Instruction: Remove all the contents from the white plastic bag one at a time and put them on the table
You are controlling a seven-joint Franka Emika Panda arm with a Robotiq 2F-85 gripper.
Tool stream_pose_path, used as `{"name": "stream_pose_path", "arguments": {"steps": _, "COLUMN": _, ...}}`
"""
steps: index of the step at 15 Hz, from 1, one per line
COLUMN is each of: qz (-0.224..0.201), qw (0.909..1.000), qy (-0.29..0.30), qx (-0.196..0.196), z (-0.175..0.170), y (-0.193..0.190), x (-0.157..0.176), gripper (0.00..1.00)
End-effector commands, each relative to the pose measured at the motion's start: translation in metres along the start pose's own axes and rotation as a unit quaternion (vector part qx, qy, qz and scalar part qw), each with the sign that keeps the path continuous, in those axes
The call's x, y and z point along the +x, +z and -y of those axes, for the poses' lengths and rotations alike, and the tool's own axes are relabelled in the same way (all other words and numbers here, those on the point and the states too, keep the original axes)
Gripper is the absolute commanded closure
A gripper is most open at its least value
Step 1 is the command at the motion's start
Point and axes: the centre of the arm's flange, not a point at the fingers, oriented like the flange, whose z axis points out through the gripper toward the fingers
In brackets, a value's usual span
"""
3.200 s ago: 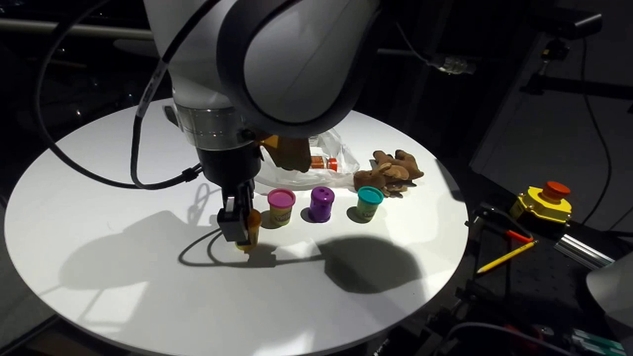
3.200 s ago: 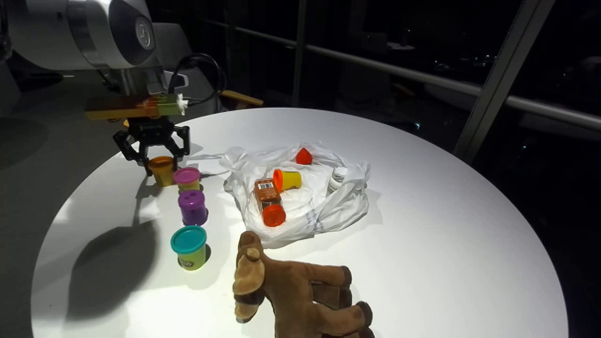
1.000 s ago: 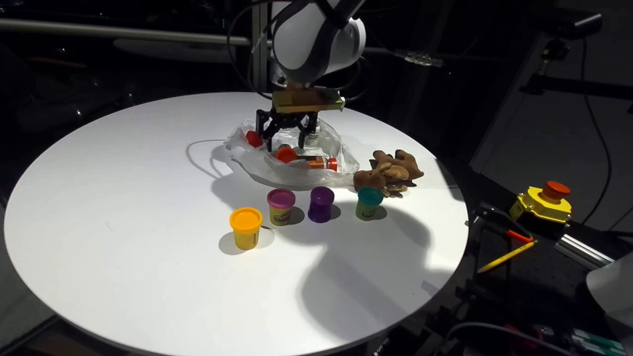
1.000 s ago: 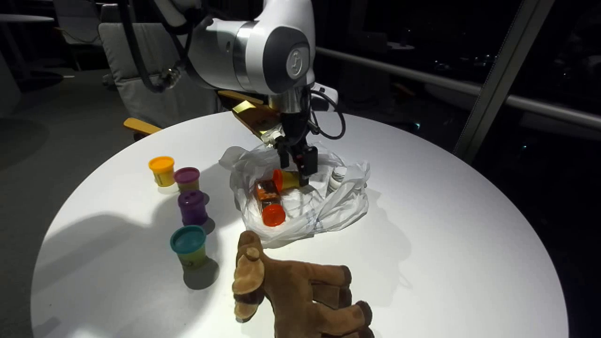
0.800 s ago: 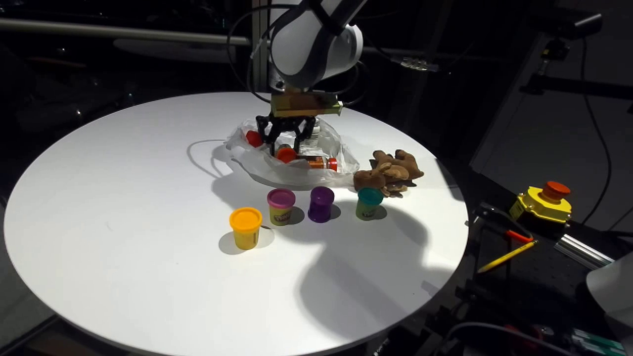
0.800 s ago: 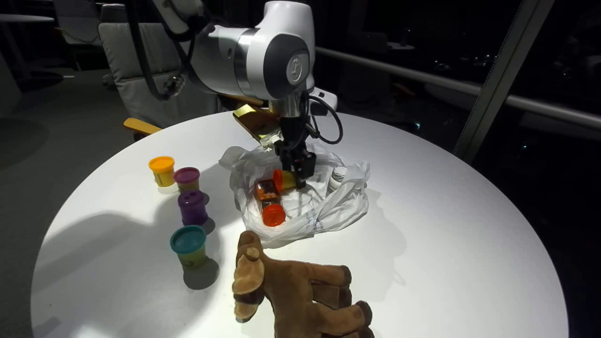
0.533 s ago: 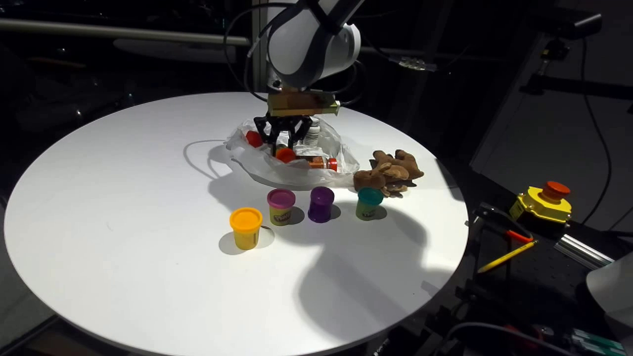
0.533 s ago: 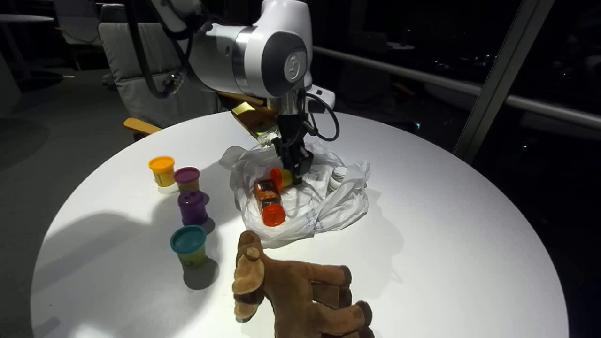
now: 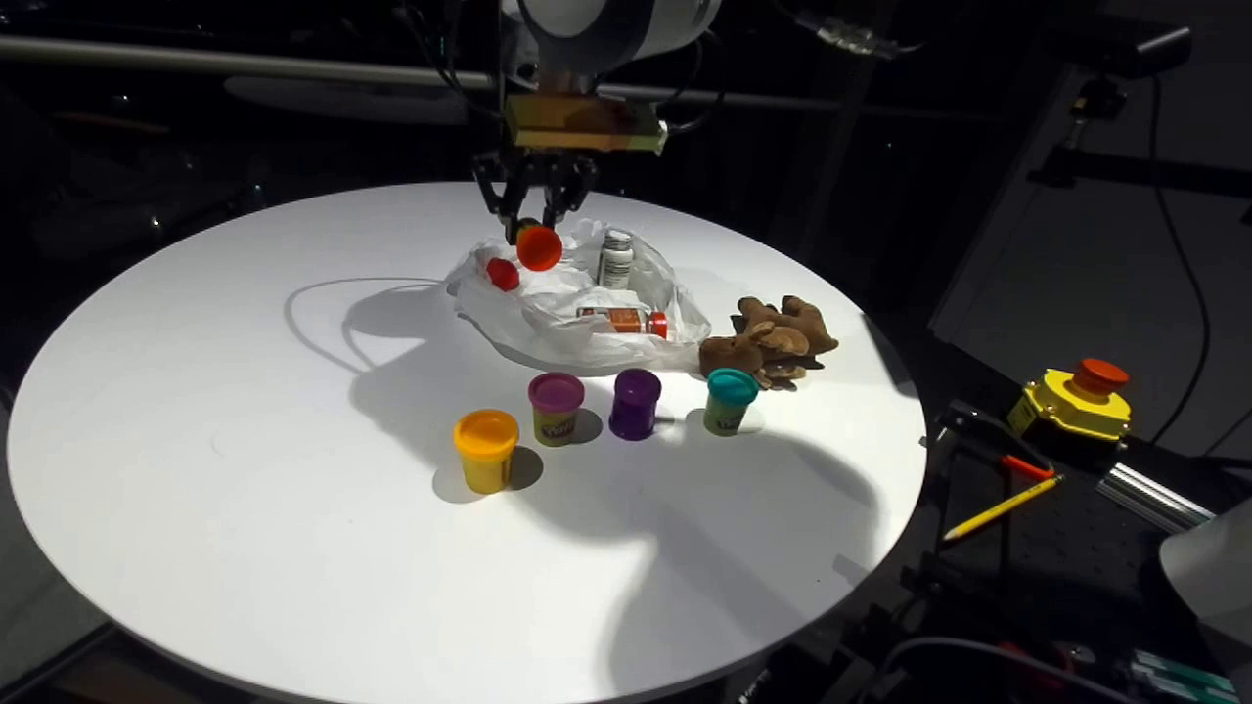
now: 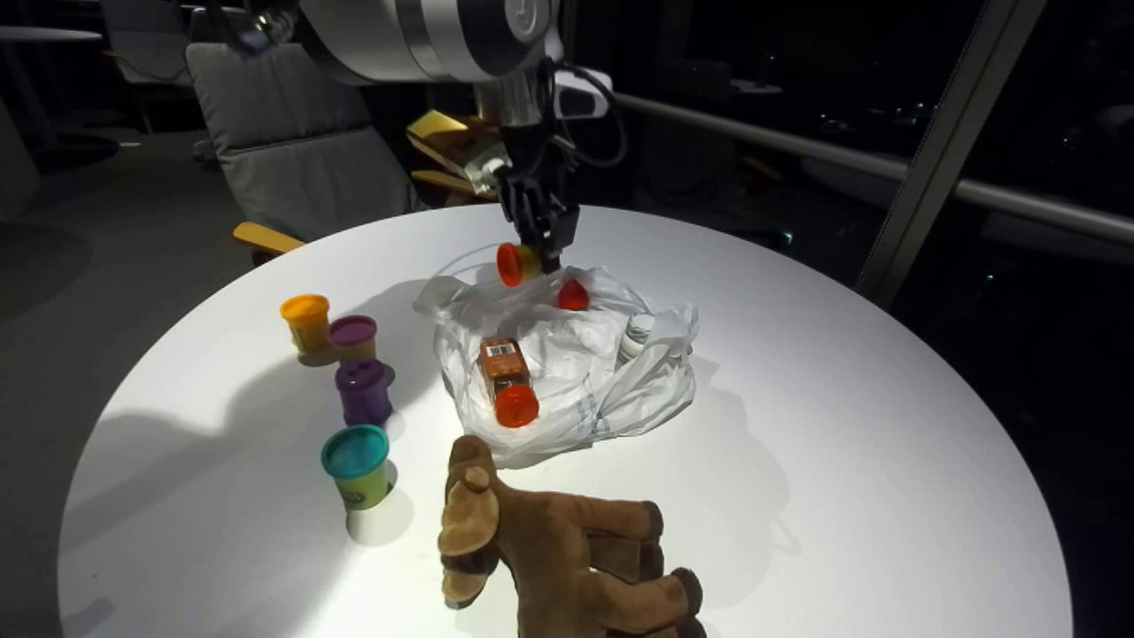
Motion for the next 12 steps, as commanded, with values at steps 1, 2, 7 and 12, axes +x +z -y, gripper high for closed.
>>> {"name": "stream_pose_path", "arguments": {"steps": 1, "qz": 0.016, "qw": 0.9968, "qy": -0.076, "qx": 0.022, "z": 0.009, "y": -0.073, "x": -0.057, "gripper": 0.83}}
{"name": "stream_pose_path", "arguments": {"steps": 2, "qz": 0.029, "qw": 0.9938, "qy": -0.103, "qx": 0.027, "z": 0.015, "y": -0.081, "x": -0.077, "gripper": 0.83}}
{"name": "stream_pose_path", "arguments": {"steps": 7, "qz": 0.097, "qw": 0.9675, "qy": -0.229, "qx": 0.048, "z": 0.03, "y": -0.098, "x": -0.192, "gripper": 0.83}}
{"name": "stream_pose_path", "arguments": {"steps": 12, "qz": 0.166, "qw": 0.929, "qy": -0.33, "qx": 0.016, "z": 0.014, "y": -0.045, "x": -0.267, "gripper": 0.83}}
